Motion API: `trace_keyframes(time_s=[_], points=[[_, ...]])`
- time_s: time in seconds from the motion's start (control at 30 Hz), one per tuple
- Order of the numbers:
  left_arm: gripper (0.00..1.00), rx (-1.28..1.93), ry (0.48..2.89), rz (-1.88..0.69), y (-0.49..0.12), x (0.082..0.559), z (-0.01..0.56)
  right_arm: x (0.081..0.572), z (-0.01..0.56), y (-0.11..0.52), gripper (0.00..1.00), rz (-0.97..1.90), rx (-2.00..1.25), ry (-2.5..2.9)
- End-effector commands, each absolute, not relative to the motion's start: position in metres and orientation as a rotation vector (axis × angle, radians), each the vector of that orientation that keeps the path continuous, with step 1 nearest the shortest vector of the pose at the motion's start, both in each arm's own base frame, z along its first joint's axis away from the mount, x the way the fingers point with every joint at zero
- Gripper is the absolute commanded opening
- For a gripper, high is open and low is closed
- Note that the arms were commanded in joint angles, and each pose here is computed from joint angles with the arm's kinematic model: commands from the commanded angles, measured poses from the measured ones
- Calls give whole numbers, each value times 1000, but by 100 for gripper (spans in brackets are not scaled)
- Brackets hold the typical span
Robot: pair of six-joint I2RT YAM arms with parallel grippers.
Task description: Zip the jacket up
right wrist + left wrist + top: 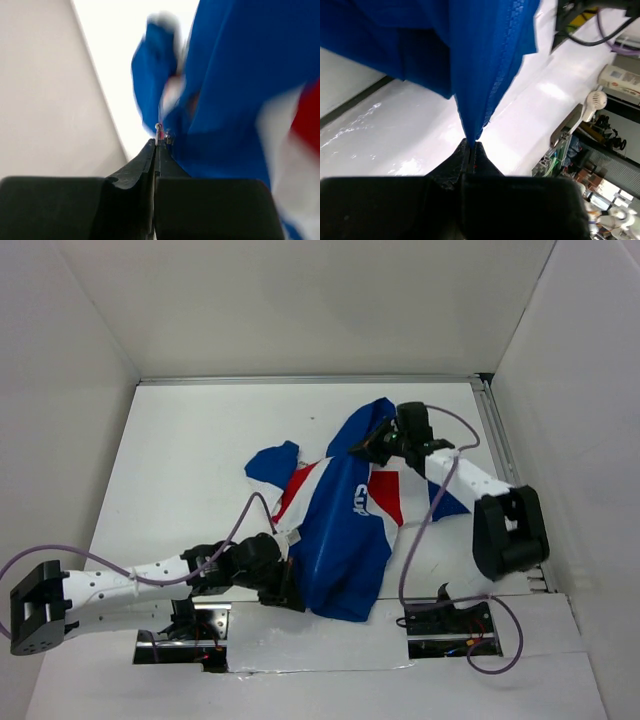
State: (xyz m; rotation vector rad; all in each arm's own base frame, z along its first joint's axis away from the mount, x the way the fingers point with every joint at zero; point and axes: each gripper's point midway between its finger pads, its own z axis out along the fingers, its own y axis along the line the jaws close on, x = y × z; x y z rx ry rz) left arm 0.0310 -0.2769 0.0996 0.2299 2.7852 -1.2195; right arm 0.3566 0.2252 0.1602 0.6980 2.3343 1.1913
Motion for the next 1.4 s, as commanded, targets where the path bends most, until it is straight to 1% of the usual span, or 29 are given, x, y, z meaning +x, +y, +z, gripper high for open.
trace_keyframes(time_s=[0.0,0.07,0.13,0.17,0.2,0.27,0.3,0.33,0.37,0.4,0.43,0.53,0.6,0.63,0.7,0.73,0.77,0.8,0.83,0.87,0.9,0.93,0.97,1.0,1.03,1.07,1.1,1.2,1.37], points=[[0,286,2938,-1248,-269,0,89,480,221,176,0,1016,655,1961],[0,288,2965,-1219,-269,-1,80,530,232,152,0,948,652,1900],[0,278,2995,-1175,-269,-1,71,555,238,137,0,905,622,1879],[0,273,3000,-1166,-269,0,69,570,263,134,0,902,590,1837],[0,274,3006,-1155,-271,1,70,580,252,140,0,920,555,1873],[1,246,3014,-1085,-273,8,71,591,260,150,0,954,422,1919],[11,230,3011,-1060,-274,11,73,587,265,162,9,992,338,1934],[45,228,3002,-1043,-275,14,75,587,269,167,26,987,299,1938],[61,209,2972,-1018,-276,22,77,584,280,172,43,976,270,1944],[75,189,2967,-989,-276,26,84,579,285,176,85,971,209,1950],[99,194,2937,-990,-277,30,91,573,287,177,99,977,197,1959],[99,68,2820,-919,-273,55,124,540,327,173,100,965,136,1906],[99,25,2814,-849,-254,56,135,521,339,165,100,931,116,1891],[99,-28,2796,-823,-248,61,141,502,349,157,100,899,123,1880],[99,-98,2722,-822,-239,74,165,487,353,135,100,823,167,1874],[99,-152,2718,-802,-231,76,174,463,358,125,100,783,181,1869],[99,-189,2704,-778,-224,81,178,451,360,115,100,746,206,1858],[99,-262,2673,-724,-210,93,180,438,334,102,100,696,243,1903],[99,-294,2635,-728,-206,102,190,414,356,82,100,619,287,1831],[99,-372,2585,-722,-195,121,198,401,356,72,100,579,317,1814],[99,-333,2535,-734,-192,135,207,372,350,58,100,532,361,1801],[99,-321,2484,-761,-190,148,219,361,344,40,100,449,432,1786],[99,-383,2427,-751,-178,171,225,348,341,30,100,405,473,1775],[99,-332,2400,-802,-180,180,236,324,331,18,100,356,528,1767],[99,-410,2357,-783,-162,201,240,313,326,4,100,287,581,1751],[99,-413,2363,-790,-159,210,239,303,313,-2,100,254,610,1760],[99,-421,2355,-821,-150,218,243,284,318,-7,100,240,622,1729],[99,-416,2366,-836,-142,227,235,263,312,-16,100,199,653,1696],[99,-386,2297,-852,-135,232,238,255,314,-20,100,193,696,1681]])
